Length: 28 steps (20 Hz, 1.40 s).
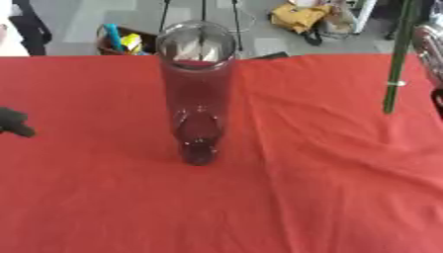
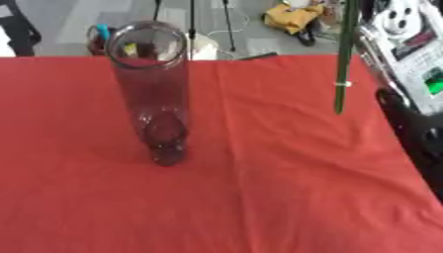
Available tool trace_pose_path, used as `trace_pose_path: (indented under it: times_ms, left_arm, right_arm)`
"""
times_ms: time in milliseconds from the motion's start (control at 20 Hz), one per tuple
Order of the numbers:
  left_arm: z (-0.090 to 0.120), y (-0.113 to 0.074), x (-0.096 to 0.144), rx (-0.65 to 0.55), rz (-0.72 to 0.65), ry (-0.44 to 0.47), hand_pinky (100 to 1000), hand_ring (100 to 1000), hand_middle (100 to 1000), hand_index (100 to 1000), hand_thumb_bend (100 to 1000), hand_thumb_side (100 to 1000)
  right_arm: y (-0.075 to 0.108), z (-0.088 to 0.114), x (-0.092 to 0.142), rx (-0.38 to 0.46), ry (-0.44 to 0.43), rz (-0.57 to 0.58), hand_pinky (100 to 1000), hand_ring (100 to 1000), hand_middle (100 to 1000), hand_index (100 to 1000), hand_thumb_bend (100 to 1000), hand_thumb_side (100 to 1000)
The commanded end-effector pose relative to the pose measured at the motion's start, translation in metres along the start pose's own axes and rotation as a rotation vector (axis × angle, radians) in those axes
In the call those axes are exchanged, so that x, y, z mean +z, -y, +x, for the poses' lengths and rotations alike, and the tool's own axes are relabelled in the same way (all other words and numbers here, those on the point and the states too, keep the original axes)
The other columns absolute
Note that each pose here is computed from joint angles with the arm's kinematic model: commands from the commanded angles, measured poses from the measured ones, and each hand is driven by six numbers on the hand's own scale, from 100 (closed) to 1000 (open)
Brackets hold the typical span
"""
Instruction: Arrange flowers into the vase.
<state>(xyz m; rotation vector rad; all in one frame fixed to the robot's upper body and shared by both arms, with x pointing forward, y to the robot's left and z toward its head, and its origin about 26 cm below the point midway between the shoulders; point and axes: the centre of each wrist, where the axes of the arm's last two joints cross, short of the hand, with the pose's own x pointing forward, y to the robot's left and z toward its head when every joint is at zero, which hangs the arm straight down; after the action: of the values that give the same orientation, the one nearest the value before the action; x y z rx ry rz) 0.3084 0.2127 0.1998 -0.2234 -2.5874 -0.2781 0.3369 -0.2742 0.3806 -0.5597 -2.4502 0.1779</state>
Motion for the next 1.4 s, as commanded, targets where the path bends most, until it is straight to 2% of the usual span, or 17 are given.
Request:
trace_pose_path:
  times_ms: [50, 450, 750, 1400]
  left_arm:
    - [0.005, 0.002, -0.003, -0.001, -0.031, 0.022, 511, 592, 795, 797, 100, 962]
    - [0.005, 0.002, -0.003, 0.001, -0.049, 0.022, 511, 591, 795, 797, 100, 961]
    - [0.006, 0.003, -0.004, 0.002, -0.066, 0.027, 512, 591, 796, 798, 100, 960]
    - [0.006, 0.005, -0.005, 0.01, -0.095, 0.025, 512, 591, 797, 800, 100, 962]
  right_arm:
    - [0.002, 0.01, -0.011, -0.011, 0.037, -0.012, 100, 100, 100, 100, 100, 630]
    - [-0.01, 0.021, -0.031, -0.036, 0.096, -0.033, 100, 100, 100, 100, 100, 632]
    - [-0.018, 0.038, -0.045, -0.092, 0.166, -0.068, 100, 100, 100, 100, 100, 634]
    - [-0.037, 0.057, -0.064, -0.219, 0.2, -0.117, 100, 100, 100, 100, 100, 632]
